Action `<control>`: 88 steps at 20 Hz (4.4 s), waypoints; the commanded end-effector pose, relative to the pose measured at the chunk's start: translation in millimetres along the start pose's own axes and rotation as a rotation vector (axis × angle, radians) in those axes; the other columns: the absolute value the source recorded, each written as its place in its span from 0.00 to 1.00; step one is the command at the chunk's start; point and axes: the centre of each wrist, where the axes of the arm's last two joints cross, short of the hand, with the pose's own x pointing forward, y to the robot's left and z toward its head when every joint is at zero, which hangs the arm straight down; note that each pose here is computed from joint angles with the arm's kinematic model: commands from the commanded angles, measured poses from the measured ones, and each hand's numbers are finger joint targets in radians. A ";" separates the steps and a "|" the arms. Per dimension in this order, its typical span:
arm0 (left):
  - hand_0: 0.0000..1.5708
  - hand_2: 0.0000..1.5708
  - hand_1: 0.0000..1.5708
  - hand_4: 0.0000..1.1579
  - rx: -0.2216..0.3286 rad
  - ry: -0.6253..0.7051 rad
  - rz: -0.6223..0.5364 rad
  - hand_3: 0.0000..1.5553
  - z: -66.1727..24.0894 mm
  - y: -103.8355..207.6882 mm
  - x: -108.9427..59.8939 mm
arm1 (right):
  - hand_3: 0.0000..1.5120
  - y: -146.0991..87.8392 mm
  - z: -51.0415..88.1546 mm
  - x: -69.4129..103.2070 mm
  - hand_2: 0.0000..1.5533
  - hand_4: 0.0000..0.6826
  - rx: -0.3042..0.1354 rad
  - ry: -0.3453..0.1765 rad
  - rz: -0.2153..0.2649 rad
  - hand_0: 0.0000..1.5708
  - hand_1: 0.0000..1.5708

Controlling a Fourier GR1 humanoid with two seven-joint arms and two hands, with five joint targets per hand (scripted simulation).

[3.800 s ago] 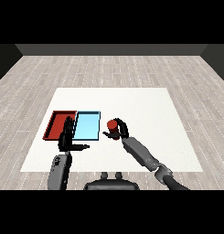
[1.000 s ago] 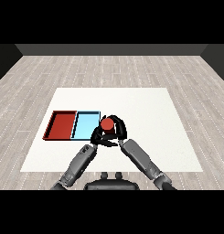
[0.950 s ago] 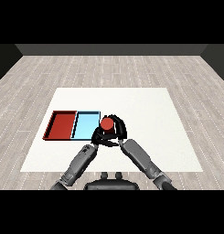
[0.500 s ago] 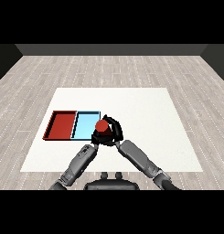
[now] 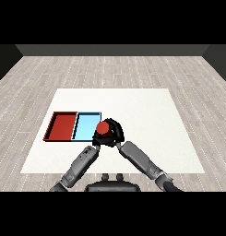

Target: Pick the red can and put it in the red box

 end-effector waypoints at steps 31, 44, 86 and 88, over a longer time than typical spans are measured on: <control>1.00 1.00 1.00 0.98 0.163 -0.038 -0.069 0.97 4.0 1.8 -10.9 | 0.00 -37.5 -20.2 20.4 0.00 0.00 -0.087 -0.074 0.011 0.00 0.00; 1.00 1.00 1.00 0.98 0.300 -0.108 -0.335 0.94 -13.7 112.2 21.7 | 0.00 -143.7 62.8 56.7 0.00 0.00 -0.253 -0.094 0.052 0.00 0.00; 0.00 0.00 0.00 0.00 0.614 0.796 -0.590 0.00 -7.4 303.8 -34.3 | 0.00 -214.2 69.4 -2.5 0.00 0.00 -0.415 0.041 0.154 0.00 0.00; 0.00 0.00 0.00 0.00 0.612 0.795 -0.629 0.00 -19.1 302.0 -26.2 | 0.00 -215.1 64.4 -4.5 0.00 0.00 -0.416 0.013 0.149 0.00 0.00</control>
